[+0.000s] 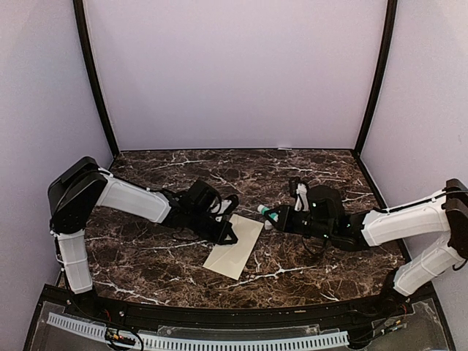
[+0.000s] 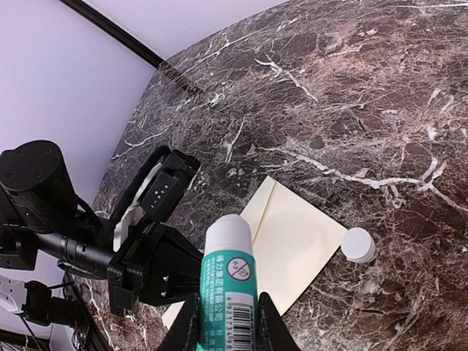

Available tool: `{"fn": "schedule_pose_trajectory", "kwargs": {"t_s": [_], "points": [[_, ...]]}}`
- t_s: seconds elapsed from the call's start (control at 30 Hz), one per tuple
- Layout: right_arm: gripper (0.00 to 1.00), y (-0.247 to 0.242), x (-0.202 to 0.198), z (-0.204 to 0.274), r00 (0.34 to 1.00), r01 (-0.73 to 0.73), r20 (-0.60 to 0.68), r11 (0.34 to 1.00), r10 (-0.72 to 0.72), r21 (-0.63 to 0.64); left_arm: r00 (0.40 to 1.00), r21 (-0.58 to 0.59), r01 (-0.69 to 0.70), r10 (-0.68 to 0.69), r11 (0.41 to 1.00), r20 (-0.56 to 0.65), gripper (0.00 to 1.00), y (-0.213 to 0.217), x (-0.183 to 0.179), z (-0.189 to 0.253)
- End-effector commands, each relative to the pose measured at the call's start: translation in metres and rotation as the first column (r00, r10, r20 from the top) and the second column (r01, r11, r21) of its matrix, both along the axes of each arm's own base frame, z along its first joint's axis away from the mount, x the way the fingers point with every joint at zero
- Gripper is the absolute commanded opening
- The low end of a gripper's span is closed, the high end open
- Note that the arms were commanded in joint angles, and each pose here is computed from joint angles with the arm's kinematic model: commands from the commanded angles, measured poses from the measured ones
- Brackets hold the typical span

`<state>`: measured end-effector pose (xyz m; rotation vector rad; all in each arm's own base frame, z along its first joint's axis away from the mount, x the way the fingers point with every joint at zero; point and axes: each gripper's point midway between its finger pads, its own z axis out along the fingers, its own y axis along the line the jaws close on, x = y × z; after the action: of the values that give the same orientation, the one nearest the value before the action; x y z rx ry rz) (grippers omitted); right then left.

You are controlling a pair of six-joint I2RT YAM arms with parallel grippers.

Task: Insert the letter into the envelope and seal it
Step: Seal the envelope flap on the envelope.

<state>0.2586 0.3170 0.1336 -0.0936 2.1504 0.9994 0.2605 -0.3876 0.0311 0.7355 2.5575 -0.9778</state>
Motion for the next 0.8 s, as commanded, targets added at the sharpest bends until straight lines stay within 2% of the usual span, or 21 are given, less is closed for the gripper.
{"fn": "schedule_pose_trajectory", "kwargs": {"t_s": [0.0, 0.43, 0.77], "points": [[0.18, 0.01, 0.003, 0.017, 0.999, -0.01, 0.034, 0.999, 0.009, 0.053, 1.0, -0.034, 0.014, -0.015, 0.999, -0.004, 0.04, -0.009, -0.001, 0.006], [0.18, 0.006, 0.001, 0.015, 1.0, 0.0, 0.029, 0.998, -0.001, 0.057, 0.994, 0.052, -0.003, 0.009, 0.999, -0.113, 0.02, 0.015, -0.025, -0.041], [0.18, 0.004, 0.0, 0.017, 0.999, 0.006, 0.032, 0.998, -0.008, 0.06, 0.994, 0.129, -0.018, 0.032, 0.991, -0.104, 0.01, 0.033, -0.028, -0.059]]}}
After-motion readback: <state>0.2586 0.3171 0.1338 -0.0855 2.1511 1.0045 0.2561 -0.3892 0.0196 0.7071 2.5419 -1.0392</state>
